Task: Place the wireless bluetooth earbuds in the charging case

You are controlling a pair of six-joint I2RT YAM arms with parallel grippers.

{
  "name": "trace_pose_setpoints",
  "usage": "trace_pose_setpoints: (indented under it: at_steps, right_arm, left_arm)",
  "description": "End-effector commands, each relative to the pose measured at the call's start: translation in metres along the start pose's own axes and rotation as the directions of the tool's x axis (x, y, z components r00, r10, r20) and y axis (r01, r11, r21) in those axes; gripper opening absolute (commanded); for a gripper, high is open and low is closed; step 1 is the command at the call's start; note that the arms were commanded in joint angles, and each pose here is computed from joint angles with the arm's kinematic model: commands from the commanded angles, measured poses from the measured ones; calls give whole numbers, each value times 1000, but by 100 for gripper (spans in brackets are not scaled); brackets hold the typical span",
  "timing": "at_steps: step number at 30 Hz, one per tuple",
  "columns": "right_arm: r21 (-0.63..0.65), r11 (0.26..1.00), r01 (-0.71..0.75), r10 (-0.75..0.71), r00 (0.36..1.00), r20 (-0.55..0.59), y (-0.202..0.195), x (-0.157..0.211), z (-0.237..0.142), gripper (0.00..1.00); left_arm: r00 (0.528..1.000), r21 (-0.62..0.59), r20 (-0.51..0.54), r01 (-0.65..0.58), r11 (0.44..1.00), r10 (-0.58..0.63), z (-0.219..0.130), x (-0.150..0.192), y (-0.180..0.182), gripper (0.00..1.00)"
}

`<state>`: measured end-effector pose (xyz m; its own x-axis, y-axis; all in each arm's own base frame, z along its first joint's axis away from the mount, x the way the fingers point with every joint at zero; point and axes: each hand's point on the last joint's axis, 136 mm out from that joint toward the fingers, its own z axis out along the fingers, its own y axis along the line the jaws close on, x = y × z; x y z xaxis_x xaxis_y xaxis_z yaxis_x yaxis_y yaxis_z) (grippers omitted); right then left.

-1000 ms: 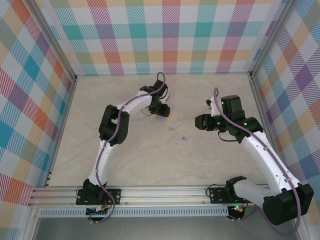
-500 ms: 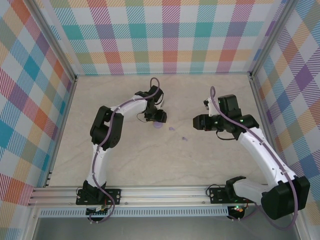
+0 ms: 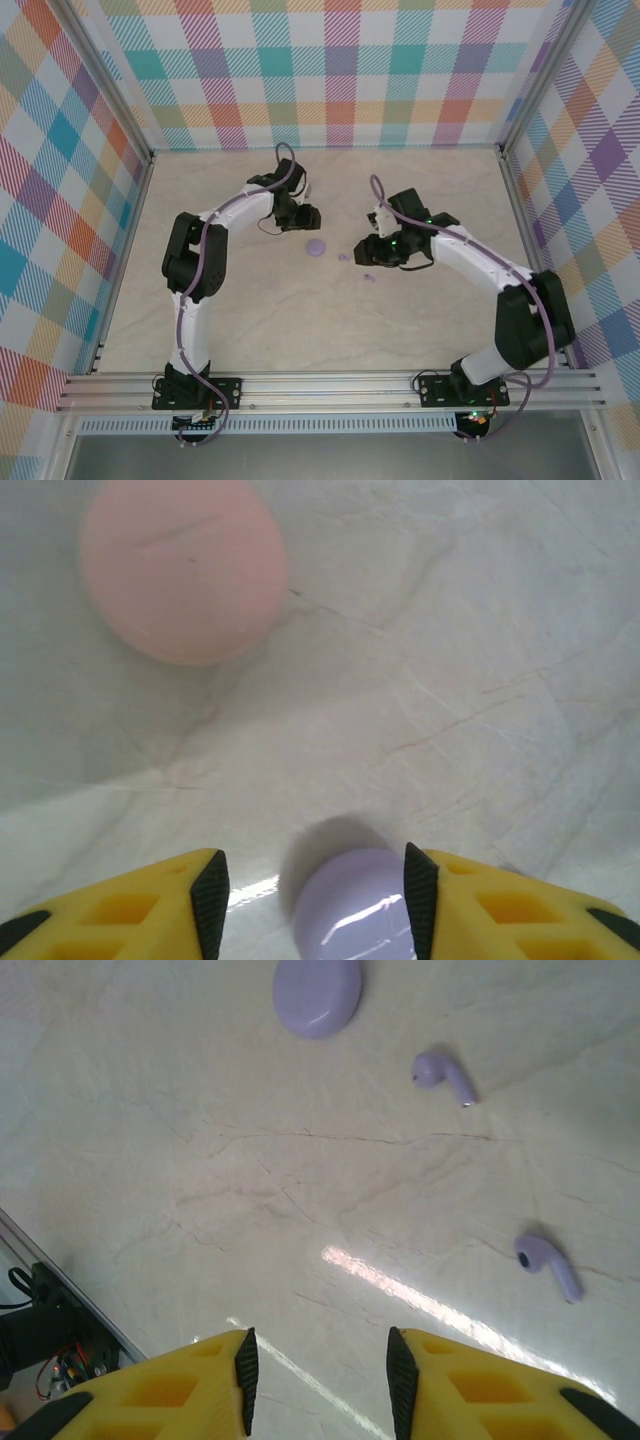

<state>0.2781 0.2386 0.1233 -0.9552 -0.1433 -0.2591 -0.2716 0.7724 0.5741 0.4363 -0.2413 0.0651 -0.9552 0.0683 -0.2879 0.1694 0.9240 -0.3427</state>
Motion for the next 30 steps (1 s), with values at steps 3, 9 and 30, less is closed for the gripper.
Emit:
trace_pose_setpoints:
  at_steps: [3,9,30]
  right_arm:
    - [0,1000,-16,16,1000,-13,18,-24,35,36]
    - [17,997,-71,72,996,-51,22,-42,70,28]
    - [100,979,-179,192,971,-145,7,-55,127,19]
  left_arm:
    - [999,40,-18,42,998,-41,9,2,7,46]
    - [997,20,-35,64,998,-64,21,4,16,37]
    - [987,77,-143,83,994,-72,41,34,13,29]
